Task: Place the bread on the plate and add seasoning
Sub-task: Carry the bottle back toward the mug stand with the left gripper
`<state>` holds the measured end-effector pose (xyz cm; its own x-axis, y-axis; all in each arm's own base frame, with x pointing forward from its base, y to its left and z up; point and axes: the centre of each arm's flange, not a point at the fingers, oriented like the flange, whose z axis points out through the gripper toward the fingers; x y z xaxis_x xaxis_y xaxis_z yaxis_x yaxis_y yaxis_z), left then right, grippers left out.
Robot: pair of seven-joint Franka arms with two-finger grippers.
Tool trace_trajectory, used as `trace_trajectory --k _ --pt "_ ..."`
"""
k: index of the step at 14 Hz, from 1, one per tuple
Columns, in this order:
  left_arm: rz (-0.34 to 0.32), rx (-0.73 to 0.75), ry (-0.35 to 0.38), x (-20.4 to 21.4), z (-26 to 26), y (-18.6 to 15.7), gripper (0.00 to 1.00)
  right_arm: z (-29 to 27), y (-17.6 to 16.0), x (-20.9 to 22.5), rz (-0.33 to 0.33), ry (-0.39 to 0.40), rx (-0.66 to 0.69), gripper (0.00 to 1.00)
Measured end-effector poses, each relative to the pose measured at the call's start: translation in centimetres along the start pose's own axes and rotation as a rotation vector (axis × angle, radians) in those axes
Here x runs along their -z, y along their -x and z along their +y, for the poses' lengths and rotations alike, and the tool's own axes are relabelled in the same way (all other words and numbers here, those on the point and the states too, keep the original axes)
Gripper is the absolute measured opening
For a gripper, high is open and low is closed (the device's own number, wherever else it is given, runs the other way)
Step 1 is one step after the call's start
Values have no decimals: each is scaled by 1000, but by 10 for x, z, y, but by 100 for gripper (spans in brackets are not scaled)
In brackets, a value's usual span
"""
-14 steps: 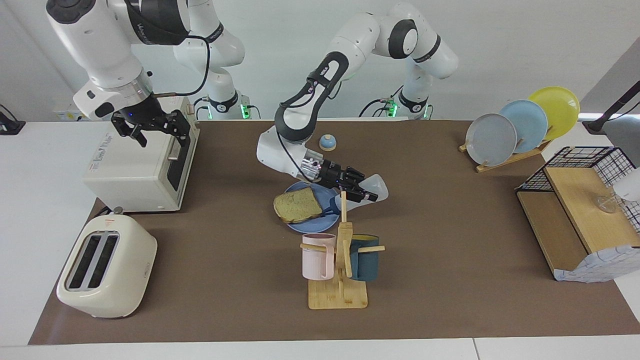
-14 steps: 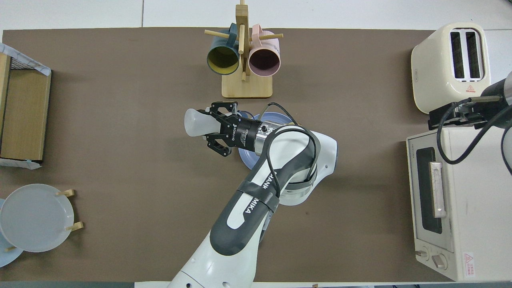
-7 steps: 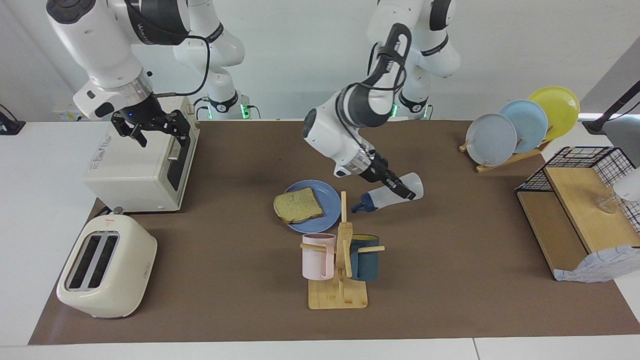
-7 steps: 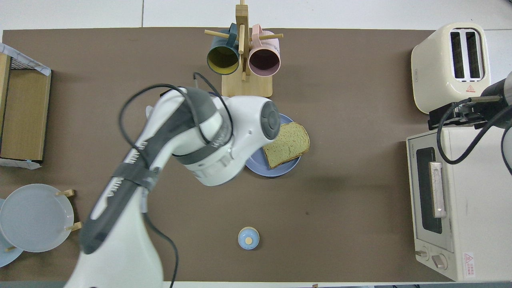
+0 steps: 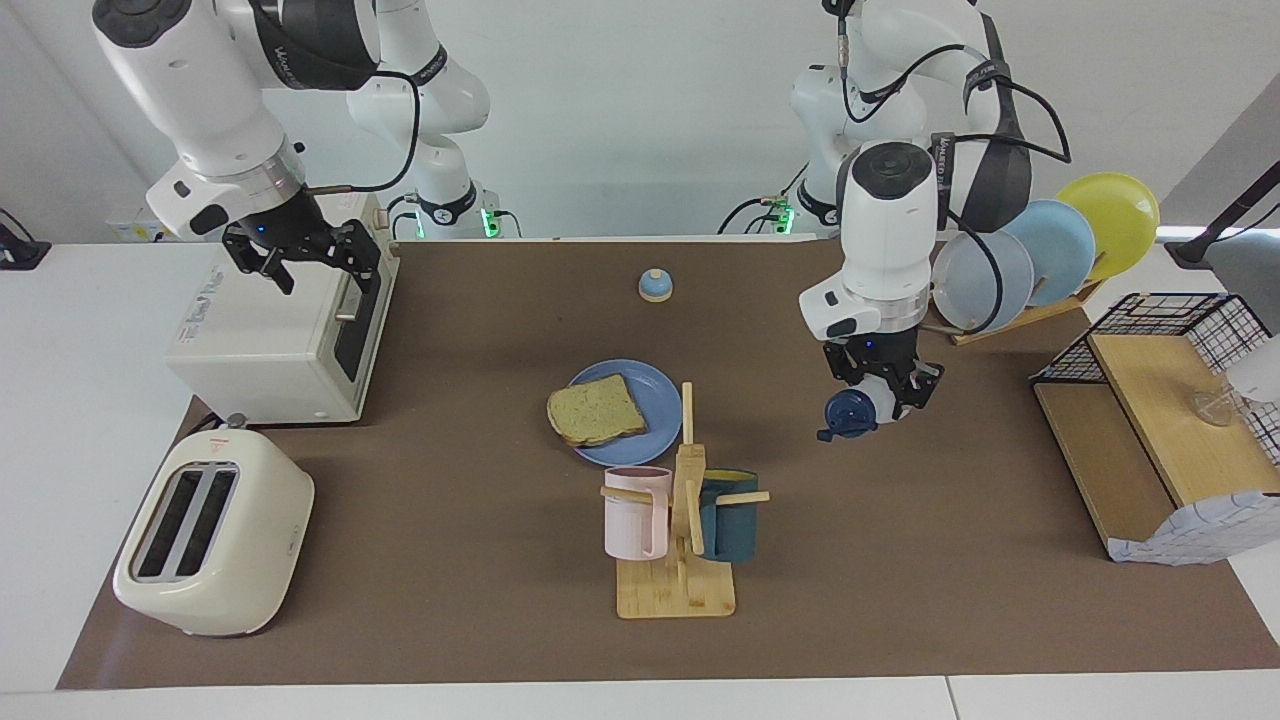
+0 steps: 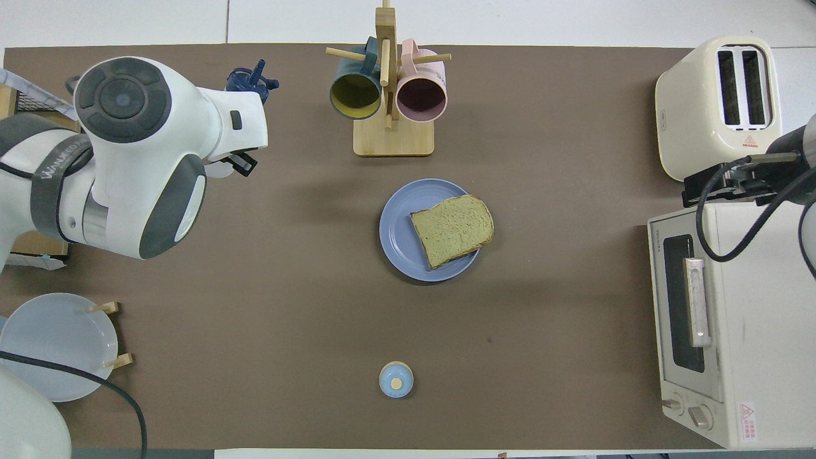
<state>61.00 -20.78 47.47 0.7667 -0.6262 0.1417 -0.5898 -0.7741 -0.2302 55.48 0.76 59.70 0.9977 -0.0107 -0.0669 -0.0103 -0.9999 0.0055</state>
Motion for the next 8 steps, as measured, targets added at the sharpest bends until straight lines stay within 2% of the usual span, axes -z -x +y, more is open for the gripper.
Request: trace_trajectory --k 2,5,8 --pt "150 126 33 -19 -7 2 52 0 0 0 0 0 0 100" --pt "365 290 11 -59 -12 27 52 0 0 0 0 0 1 100" --pt "499 368 -10 -78 -7 46 52 0 0 0 0 0 1 100"
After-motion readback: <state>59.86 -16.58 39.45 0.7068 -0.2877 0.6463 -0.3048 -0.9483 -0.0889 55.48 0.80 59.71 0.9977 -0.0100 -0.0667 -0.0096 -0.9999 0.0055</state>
